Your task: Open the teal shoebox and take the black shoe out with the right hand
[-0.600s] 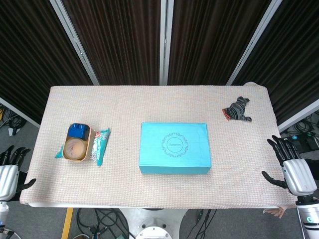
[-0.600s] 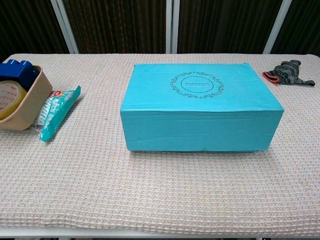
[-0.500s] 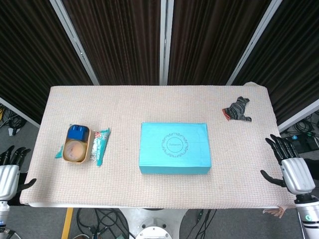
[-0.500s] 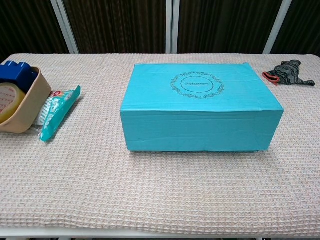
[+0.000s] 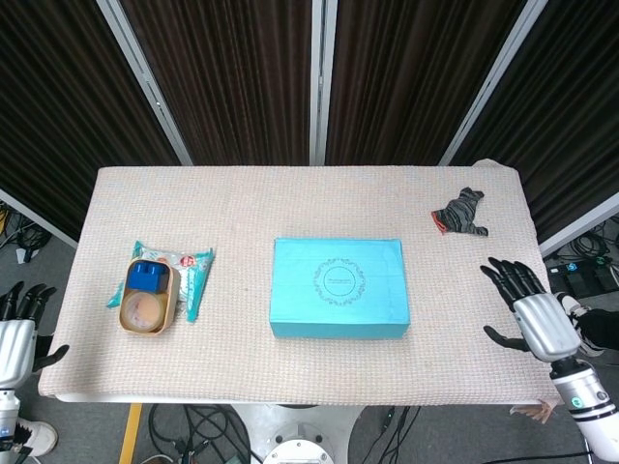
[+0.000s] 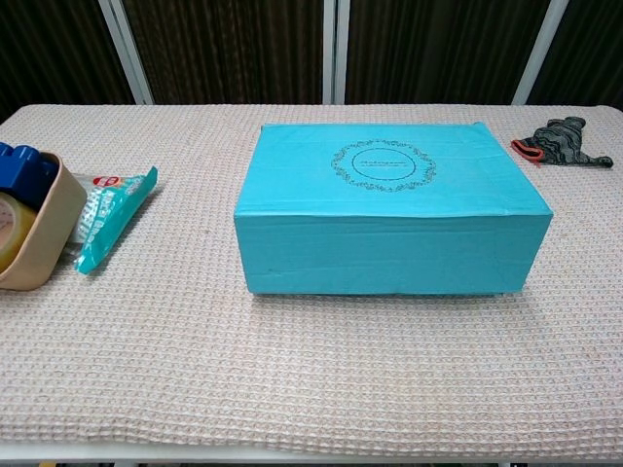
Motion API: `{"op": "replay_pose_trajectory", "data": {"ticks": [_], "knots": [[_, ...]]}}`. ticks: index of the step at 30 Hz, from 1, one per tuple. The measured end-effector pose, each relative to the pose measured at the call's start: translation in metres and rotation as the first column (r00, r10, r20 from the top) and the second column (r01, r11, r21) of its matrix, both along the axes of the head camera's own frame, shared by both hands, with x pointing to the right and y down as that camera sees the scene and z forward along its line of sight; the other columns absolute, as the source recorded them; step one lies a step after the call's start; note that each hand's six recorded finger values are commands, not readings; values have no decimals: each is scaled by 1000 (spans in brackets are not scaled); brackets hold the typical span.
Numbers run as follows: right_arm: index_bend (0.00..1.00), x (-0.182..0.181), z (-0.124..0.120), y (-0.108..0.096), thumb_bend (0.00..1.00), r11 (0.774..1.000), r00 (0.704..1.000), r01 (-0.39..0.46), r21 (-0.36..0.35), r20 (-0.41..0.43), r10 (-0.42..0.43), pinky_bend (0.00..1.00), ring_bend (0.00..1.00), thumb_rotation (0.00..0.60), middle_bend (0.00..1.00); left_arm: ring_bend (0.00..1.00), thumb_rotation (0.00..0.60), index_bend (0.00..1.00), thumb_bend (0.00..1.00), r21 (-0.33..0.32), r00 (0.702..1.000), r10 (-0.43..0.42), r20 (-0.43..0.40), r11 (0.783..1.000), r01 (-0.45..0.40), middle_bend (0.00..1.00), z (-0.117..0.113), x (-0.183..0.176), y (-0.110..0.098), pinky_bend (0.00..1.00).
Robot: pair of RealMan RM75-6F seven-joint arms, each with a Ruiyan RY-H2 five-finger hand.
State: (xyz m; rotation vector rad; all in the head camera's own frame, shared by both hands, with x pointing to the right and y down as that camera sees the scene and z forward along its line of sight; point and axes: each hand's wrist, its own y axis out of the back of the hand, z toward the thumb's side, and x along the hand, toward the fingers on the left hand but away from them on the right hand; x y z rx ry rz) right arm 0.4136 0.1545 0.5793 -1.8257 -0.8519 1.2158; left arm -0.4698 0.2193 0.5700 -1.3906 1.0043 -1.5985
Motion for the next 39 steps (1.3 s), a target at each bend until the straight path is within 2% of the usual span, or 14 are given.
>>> {"op": "replay_pose_trajectory", "data": {"ticks": [5, 11, 14, 18, 27, 31, 36, 39], "knots": [[0, -13, 16, -17, 119, 997, 997, 77, -9, -19, -77, 0, 0, 600, 6, 45, 600, 174, 76, -7, 1000, -7, 4, 1000, 7, 143, -1, 0, 3, 138], [0, -38, 54, -38, 13, 984, 983, 179, -6, -48, -179, 0, 0, 600, 2, 44, 600, 174, 76, -10, 1000, -8, -7, 1000, 8, 143, -1, 3, 2, 138], [0, -53, 76, -44, 0, 975, 973, 223, 3, -54, -223, 0, 0, 600, 0, 45, 600, 174, 76, -18, 1000, -14, -12, 1000, 14, 143, -1, 3, 4, 138], [0, -71, 105, -51, 0, 961, 960, 275, 27, -65, -272, 0, 0, 600, 0, 44, 600, 174, 76, -19, 1000, -20, -4, 1000, 20, 143, -3, 1, 5, 138], [0, -104, 146, -62, 1, 925, 930, 362, 118, -113, -349, 0, 0, 600, 0, 44, 600, 174, 76, -31, 1000, -29, -10, 999, 29, 143, -3, 1, 6, 138], [0, -126, 152, -64, 48, 908, 922, 388, 159, -90, -377, 0, 0, 600, 0, 45, 600, 174, 76, -40, 999, -26, -21, 999, 25, 143, -1, 3, 5, 139], [0, -150, 145, -60, 125, 871, 898, 437, 225, -49, -438, 0, 0, 600, 4, 44, 600, 174, 75, -44, 997, -36, -69, 998, 33, 143, 1, 3, 5, 140], [16, -155, 141, -55, 355, 858, 884, 454, 240, -1, -467, 0, 0, 600, 75, 44, 600, 174, 75, -53, 996, -39, -74, 998, 36, 143, 3, 0, 6, 140]]}}
